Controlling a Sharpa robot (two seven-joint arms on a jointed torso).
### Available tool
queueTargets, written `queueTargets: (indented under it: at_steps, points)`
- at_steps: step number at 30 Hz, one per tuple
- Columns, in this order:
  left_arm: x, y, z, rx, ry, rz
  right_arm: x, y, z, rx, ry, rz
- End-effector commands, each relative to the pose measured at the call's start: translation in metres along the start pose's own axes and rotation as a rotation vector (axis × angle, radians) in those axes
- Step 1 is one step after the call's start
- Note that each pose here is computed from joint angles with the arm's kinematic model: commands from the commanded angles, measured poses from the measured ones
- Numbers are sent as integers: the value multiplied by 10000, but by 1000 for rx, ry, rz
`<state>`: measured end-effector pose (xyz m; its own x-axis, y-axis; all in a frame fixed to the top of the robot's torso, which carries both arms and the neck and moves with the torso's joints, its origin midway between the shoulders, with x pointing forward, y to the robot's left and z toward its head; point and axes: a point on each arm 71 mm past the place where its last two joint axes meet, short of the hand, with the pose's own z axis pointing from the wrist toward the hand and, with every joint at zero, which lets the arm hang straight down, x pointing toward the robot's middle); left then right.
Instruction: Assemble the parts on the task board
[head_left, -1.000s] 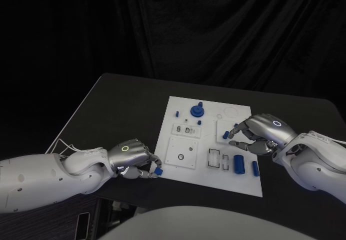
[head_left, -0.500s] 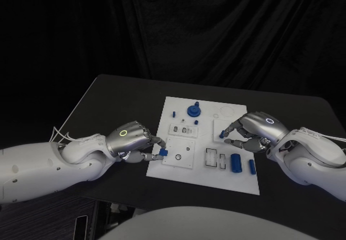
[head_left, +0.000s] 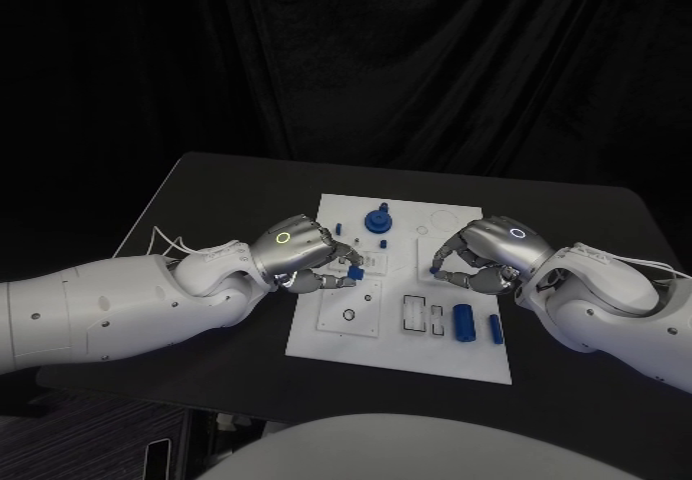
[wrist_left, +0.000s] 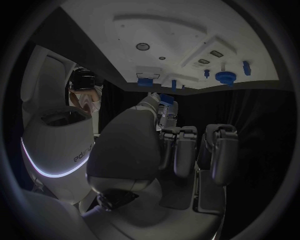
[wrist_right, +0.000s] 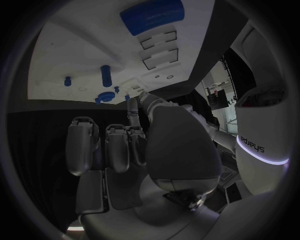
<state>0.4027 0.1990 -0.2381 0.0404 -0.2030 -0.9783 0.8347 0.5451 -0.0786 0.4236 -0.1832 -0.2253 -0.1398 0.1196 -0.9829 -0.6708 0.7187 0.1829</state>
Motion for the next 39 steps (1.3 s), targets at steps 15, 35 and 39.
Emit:
queueTargets:
  at_steps: [15, 35, 39]
  points:
    - [397, 178, 550, -47, 167, 6, 13, -118, -1, 17, -1, -21]
    - [504, 286, 714, -102, 195, 30, 17, -85, 15, 7, 2, -18]
    - [501, 296, 708, -109, 192, 32, 20, -76, 21, 4, 4, -17]
